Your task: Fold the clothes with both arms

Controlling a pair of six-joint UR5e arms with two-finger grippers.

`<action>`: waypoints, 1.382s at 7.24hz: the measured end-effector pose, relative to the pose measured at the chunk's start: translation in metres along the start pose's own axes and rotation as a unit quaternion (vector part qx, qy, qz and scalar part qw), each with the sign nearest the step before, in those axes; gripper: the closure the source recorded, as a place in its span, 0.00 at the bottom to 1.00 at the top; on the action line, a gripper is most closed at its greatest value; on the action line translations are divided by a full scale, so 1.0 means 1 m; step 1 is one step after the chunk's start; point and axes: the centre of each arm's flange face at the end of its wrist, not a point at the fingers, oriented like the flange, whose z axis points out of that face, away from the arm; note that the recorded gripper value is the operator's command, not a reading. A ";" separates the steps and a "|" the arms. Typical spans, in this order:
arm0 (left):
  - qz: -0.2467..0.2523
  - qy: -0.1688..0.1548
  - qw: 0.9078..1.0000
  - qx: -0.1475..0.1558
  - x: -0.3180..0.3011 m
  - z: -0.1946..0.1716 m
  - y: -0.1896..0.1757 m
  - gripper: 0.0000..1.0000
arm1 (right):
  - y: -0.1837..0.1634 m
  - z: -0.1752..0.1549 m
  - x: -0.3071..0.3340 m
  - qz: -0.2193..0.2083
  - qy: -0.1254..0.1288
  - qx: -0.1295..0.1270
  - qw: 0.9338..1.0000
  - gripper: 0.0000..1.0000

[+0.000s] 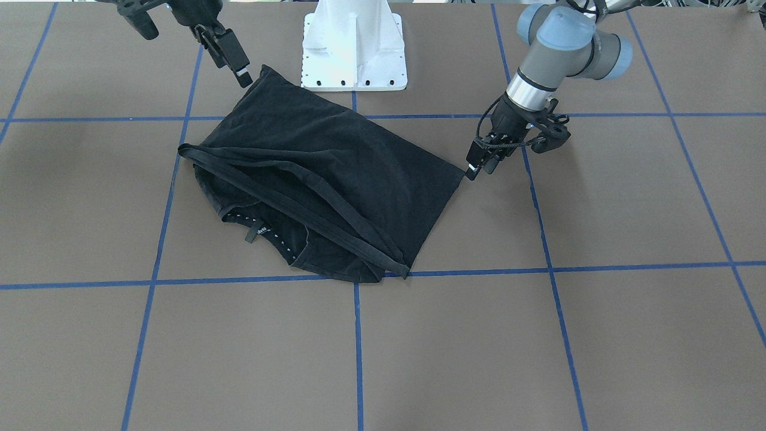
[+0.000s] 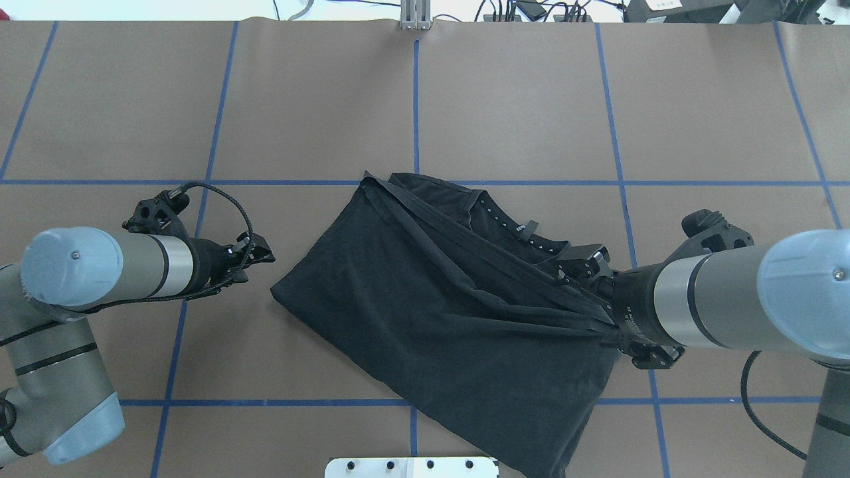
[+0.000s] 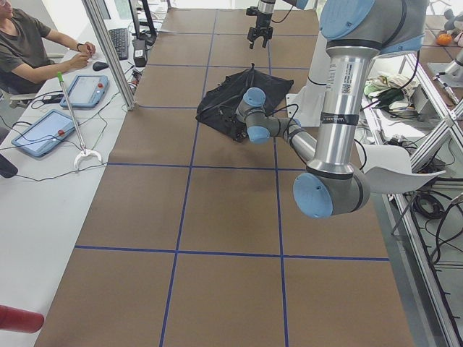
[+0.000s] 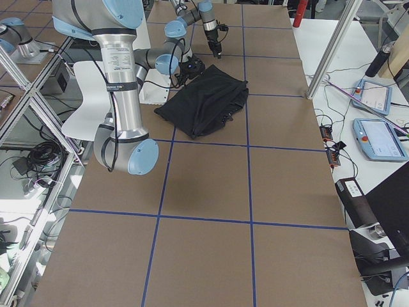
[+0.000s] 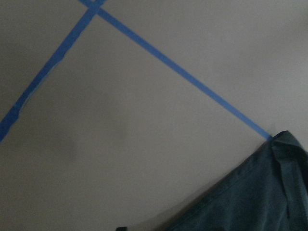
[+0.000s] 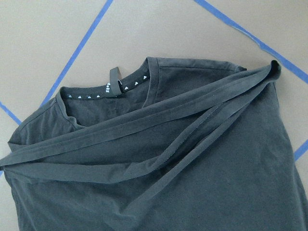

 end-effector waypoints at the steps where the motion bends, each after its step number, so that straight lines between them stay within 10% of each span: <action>1: 0.002 -0.004 1.000 -0.003 0.003 0.010 0.006 0.43 | -0.002 0.003 -0.001 -0.002 0.002 0.004 1.000 0.00; 7: 0.011 -0.038 0.999 -0.020 0.003 0.033 0.039 0.50 | -0.010 0.031 -0.002 -0.006 0.018 0.024 1.000 0.00; 10: 0.013 -0.047 0.999 -0.021 -0.002 0.039 0.044 1.00 | -0.012 0.039 -0.001 -0.009 0.024 0.028 0.999 0.00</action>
